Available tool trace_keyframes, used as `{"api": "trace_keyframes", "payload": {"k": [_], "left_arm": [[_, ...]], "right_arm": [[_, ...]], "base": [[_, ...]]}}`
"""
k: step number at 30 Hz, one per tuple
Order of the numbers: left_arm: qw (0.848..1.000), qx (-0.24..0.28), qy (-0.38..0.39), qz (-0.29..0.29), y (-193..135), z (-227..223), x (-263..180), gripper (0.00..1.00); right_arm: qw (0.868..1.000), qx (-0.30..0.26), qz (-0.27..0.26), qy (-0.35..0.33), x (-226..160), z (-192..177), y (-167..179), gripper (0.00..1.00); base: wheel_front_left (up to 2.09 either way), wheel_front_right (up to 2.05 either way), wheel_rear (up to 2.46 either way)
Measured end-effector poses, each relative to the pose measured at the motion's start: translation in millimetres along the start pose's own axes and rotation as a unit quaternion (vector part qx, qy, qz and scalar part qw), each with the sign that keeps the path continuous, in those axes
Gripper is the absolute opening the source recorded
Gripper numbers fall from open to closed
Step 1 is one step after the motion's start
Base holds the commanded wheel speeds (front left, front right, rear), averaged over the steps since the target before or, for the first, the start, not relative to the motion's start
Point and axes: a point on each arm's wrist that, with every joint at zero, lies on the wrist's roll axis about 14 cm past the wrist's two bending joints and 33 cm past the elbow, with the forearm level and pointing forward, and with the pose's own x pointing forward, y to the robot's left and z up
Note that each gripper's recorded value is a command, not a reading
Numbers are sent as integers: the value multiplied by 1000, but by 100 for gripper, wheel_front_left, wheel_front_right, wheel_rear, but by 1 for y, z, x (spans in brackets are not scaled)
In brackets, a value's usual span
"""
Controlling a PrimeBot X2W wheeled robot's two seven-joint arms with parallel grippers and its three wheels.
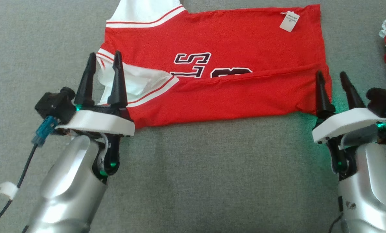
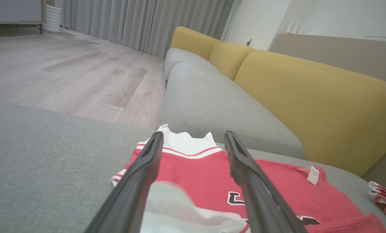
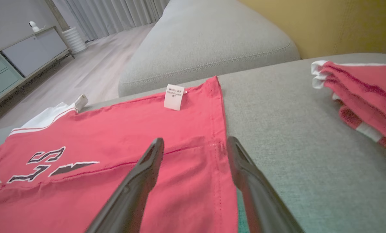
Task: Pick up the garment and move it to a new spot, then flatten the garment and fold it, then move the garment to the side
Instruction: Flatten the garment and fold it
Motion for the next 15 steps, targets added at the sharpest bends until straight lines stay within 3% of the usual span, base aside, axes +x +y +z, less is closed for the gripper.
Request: {"api": "trace_keyframes", "payload": {"k": [7, 15], "left_arm": [[1000, -12, -11, -2, -2, 3, -16, 100], [996, -44, 48, 63, 18, -40, -78, 100]], "right_arm": [[999, -16, 2, -43, -12, 22, 2, 100], [999, -25, -15, -35, -45, 9, -10, 100]], "base": [[0, 0, 0], [0, 0, 0]]}}
